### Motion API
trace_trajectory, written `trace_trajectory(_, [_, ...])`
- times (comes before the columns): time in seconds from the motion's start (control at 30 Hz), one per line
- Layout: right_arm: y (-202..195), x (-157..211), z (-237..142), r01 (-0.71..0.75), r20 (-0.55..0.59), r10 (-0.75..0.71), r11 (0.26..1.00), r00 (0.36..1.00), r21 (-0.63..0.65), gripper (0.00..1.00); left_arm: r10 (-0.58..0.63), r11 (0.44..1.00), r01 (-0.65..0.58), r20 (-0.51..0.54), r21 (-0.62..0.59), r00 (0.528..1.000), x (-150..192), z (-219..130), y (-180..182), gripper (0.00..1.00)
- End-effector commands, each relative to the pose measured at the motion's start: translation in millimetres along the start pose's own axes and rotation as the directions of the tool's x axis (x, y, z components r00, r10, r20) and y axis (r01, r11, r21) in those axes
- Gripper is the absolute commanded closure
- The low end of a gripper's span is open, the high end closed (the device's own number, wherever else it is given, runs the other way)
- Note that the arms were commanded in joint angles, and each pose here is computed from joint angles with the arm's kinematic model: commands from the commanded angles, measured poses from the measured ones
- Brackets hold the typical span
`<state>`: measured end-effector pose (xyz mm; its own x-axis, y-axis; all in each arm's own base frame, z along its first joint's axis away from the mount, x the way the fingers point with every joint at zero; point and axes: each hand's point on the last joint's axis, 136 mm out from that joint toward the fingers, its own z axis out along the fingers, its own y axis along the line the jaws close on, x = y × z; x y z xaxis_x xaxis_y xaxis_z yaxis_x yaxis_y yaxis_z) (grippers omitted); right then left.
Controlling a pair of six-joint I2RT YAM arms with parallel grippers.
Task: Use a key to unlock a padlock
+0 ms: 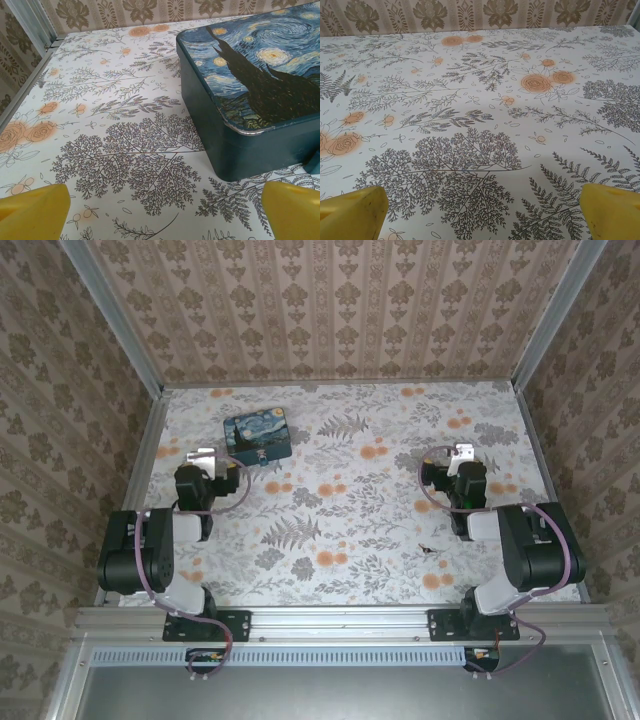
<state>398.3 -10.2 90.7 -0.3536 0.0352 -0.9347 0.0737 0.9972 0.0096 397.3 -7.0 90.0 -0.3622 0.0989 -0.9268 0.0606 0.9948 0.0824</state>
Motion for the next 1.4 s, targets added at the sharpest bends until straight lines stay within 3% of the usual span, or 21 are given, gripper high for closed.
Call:
trace_trajectory(0.0, [2,-7,-3,-0.011,0.027,0.012,1.000,1.000,-0.012,0.01,-0.006,1.000,0.006,0.010,0.009,1.000,-5,1,1,0.00])
trace_trajectory(0.9, [3,-7,-2,-0.010,0.023,0.011,1.000,1.000,-0.021,0.00,-0.011,1.000,0.011,0.013,0.012,1.000,-5,1,1,0.00])
trace_trajectory(1.13, [-22,-19,-22,-0.081,0.099,0.071,0.991,0.993,0.109,0.00,-0.028,0.999,0.029,0.039,-0.029,0.999,-18,-11,9,0.00])
trace_trajectory(1.37, [-16,-44,-32,-0.100,0.018,0.099,0.992,0.995,0.078,0.01,-0.052,0.997,0.052,-0.015,-0.055,0.999,-36,-19,16,0.00])
